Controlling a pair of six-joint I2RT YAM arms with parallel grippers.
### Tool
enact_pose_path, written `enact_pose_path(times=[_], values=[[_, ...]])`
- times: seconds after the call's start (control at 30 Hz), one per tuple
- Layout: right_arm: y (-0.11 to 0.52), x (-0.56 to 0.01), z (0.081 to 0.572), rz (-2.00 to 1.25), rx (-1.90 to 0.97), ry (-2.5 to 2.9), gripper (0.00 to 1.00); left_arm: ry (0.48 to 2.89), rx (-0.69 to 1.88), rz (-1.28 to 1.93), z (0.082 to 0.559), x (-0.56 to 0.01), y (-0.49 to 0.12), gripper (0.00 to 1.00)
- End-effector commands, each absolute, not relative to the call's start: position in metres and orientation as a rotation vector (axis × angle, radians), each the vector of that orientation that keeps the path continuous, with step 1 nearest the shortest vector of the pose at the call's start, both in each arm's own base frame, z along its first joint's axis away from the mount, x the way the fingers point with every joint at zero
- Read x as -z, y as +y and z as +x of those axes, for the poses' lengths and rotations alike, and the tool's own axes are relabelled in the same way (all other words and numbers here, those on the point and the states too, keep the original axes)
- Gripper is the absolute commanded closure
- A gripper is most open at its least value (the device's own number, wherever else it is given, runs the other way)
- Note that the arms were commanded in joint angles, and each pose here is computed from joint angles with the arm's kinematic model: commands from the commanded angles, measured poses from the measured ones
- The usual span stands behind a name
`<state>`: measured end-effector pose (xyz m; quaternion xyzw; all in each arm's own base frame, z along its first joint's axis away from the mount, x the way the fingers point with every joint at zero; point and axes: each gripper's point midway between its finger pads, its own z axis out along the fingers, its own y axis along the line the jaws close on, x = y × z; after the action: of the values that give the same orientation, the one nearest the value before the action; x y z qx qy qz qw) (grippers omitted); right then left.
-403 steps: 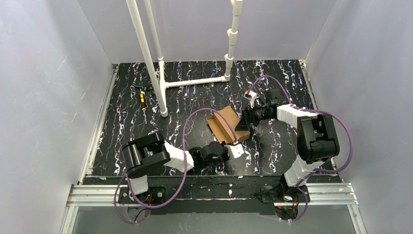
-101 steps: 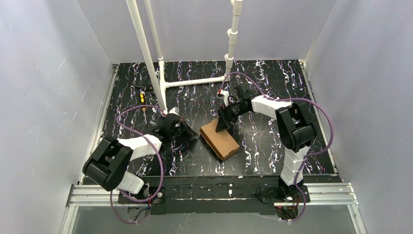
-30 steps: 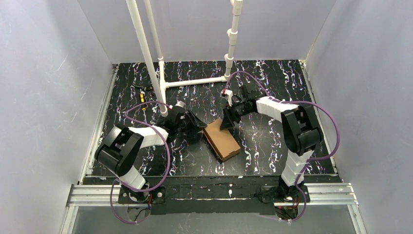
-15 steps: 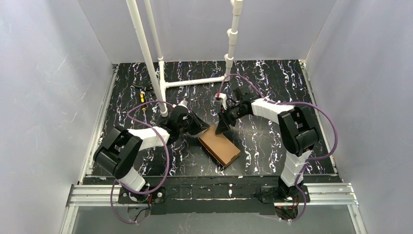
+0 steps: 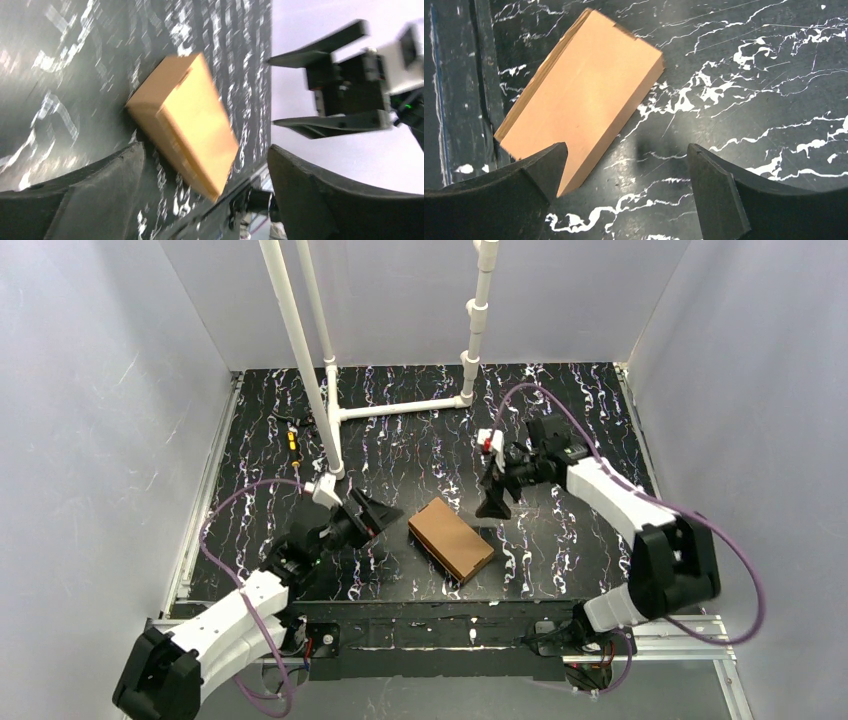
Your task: Fold the paper box
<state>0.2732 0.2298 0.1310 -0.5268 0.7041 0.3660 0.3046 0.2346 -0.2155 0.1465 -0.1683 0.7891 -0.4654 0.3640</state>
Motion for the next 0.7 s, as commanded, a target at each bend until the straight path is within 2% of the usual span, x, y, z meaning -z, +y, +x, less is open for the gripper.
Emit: enact_pose_path(times=[0.0,0.03,0.1,0.27,0.33,0.43,0.67], values=[[0.210,-0.136,0.260,-1.445,-0.839,1.725,0.02,2.177,1.292,-0.525,0.194,-0.105,-0.212,0.24],[0.204,-0.139,0.265,-1.399,-0.803,1.740,0.04,2.185,1.322,-0.544,0.189,-0.104,-0.213,0.37],[0.193,-0.139,0.277,-1.339,-0.702,1.776,0.20,2.216,1.358,-0.572,0.181,-0.100,-0.216,0.67],[0.171,-0.108,0.282,-1.375,-0.547,1.861,0.58,2.345,1.278,-0.577,0.169,-0.078,-0.235,0.99],[0.167,-0.095,0.275,-1.421,-0.540,1.885,0.68,2.450,1.205,-0.589,0.164,-0.060,-0.246,1.00],[0.163,-0.076,0.263,-1.494,-0.527,1.902,0.75,2.564,1.152,-0.598,0.158,-0.046,-0.269,1.00],[0.166,-0.061,0.242,-1.614,-0.557,1.843,0.76,2.650,1.111,-0.549,0.153,-0.040,-0.311,1.00]])
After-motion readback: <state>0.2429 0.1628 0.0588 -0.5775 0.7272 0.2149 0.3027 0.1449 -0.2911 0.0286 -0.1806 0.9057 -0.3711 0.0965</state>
